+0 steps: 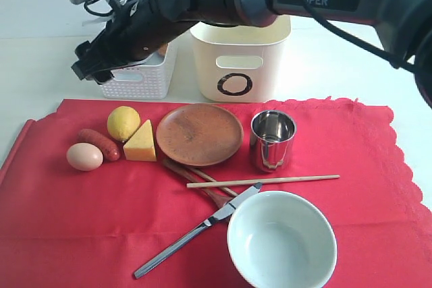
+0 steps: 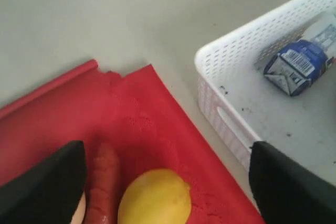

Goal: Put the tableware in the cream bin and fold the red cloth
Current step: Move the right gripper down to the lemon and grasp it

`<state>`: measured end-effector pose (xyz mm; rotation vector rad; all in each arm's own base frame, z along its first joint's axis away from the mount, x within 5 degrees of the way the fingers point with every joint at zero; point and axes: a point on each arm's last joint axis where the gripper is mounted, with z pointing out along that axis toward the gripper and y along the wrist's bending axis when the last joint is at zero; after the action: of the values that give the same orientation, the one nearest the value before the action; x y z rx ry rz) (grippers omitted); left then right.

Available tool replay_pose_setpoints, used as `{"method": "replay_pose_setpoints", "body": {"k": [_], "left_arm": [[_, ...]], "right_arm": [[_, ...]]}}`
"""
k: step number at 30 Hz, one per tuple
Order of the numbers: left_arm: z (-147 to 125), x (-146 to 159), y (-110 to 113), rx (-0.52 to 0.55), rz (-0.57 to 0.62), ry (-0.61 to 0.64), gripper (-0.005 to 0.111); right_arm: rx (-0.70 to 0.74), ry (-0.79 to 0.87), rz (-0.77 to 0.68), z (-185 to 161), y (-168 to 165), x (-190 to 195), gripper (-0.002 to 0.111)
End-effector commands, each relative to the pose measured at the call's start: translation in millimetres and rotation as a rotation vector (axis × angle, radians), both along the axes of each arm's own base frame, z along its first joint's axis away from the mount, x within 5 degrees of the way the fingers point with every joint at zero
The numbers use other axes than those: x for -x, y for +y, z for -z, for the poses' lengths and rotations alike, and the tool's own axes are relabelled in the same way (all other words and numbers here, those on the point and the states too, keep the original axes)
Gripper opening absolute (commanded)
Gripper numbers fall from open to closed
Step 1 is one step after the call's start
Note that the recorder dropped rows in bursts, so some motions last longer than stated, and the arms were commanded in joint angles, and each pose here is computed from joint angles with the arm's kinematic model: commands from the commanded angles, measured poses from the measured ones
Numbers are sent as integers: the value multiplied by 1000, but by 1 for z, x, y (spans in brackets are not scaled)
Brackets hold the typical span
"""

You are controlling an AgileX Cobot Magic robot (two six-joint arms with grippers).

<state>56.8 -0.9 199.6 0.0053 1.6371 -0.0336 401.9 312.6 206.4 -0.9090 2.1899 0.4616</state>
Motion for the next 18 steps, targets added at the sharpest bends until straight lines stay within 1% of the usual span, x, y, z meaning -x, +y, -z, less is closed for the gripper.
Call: {"method": "replay_pose_setpoints", "body": {"k": [1,6,12,15,18], "left_arm": [[-1,0,0,4,-2,-10,1],[-1,0,0,2,-1,-10,1],[-1,0,0,4,-2,-10,1],[-1,0,0,4,-2,-10,1],[-1,0,0,4,-2,-10,1]], "right_arm": [[42,15,-41,-4,-3,3,80],[66,65,-55,5,-3,5,80],[112,125,-86,39,6,9,80],[137,120,-113,55,11,9,80],[136,86,-87,78,13,2,80]]}}
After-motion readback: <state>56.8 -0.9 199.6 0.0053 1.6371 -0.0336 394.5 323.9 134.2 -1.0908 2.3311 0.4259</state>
